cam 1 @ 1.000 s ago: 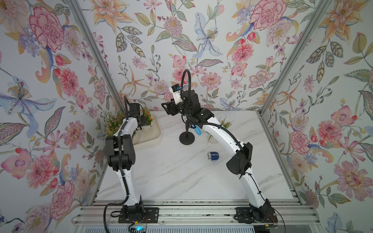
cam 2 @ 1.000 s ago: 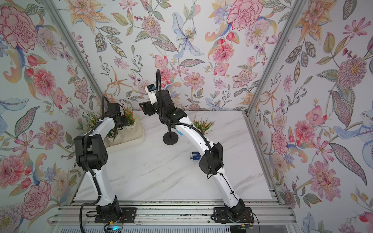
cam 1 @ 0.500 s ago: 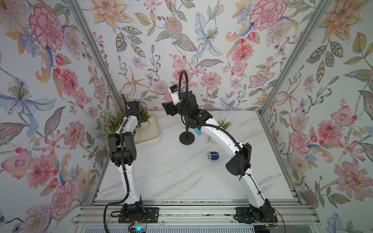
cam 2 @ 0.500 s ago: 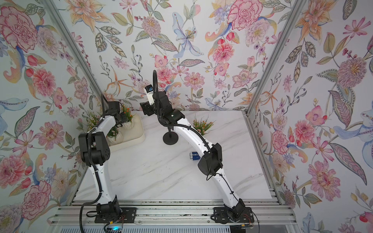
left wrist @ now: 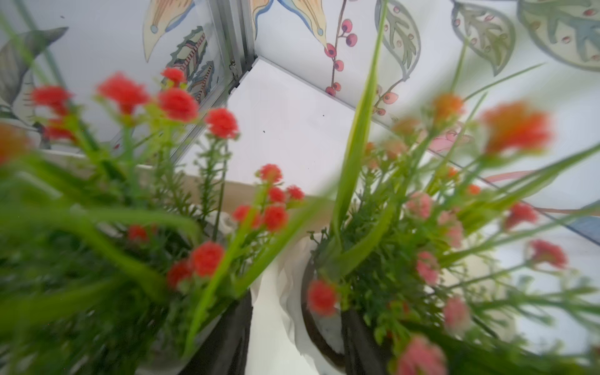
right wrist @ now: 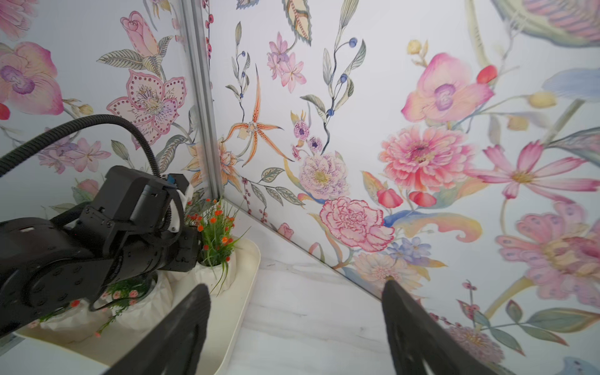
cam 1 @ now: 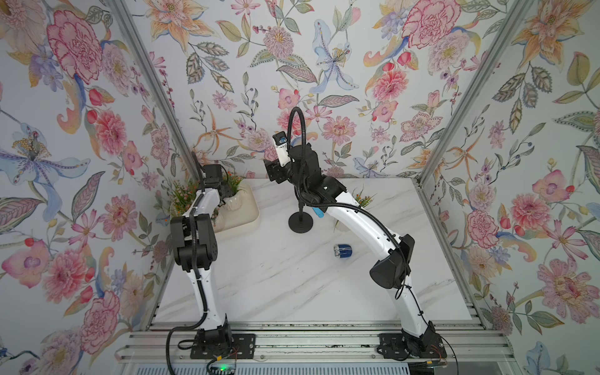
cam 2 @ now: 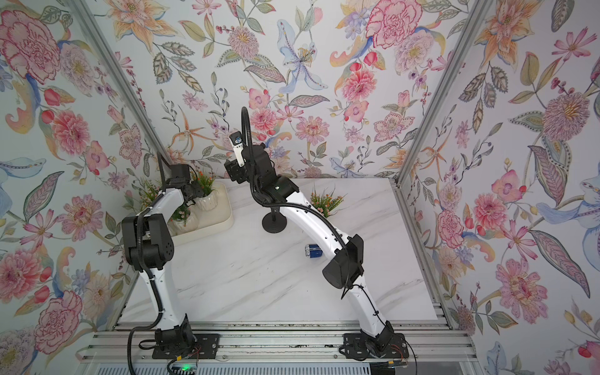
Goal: Put the potted gypsophila into the storage box
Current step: Place the baby's breath potted plant at the storage box, then move the baby's breath potted plant to the center of the board, then pick up the baby's breath potted plant from the center of the board, then place the baby's breath potted plant at the storage box.
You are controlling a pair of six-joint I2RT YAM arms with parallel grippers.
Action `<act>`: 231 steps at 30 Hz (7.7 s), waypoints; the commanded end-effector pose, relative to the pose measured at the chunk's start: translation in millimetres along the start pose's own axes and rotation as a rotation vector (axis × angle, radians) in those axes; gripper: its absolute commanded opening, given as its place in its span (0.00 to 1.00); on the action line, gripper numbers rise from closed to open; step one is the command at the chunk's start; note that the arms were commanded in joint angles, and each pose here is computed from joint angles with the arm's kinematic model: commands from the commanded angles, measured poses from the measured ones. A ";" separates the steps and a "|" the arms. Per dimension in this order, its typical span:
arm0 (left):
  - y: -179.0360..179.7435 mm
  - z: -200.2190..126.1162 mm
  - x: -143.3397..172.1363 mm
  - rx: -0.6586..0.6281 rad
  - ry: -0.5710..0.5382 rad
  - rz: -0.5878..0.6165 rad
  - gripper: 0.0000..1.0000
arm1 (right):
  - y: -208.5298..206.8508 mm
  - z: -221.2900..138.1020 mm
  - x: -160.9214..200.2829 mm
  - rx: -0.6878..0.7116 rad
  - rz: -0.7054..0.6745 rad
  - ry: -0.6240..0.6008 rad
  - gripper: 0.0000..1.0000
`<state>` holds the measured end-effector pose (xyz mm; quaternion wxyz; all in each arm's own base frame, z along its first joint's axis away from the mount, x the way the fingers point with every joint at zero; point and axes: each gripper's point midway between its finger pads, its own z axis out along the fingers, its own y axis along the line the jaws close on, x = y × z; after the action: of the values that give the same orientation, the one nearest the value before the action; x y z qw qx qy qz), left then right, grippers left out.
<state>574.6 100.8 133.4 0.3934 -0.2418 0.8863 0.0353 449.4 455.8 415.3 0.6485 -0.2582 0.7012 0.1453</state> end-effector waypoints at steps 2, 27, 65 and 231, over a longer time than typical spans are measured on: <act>-1.9 -64.3 -39.3 0.063 -0.142 0.004 0.54 | -28.0 -24.9 -22.5 0.172 -0.099 -0.021 0.85; -158.6 -343.4 -20.0 0.784 -0.639 0.224 0.81 | -257.8 -193.2 182.3 0.635 0.748 0.361 0.98; -207.5 -292.2 280.3 0.550 0.114 0.226 0.74 | -312.5 -41.6 365.0 -0.100 1.045 0.654 0.96; -22.9 -103.3 42.3 0.262 -0.091 -0.264 0.00 | -289.9 -124.1 222.5 0.359 0.615 0.463 1.00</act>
<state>470.6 33.7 159.1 0.4292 -0.3063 0.8452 -0.0870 503.6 110.5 240.0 0.4252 0.0381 0.8905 0.1576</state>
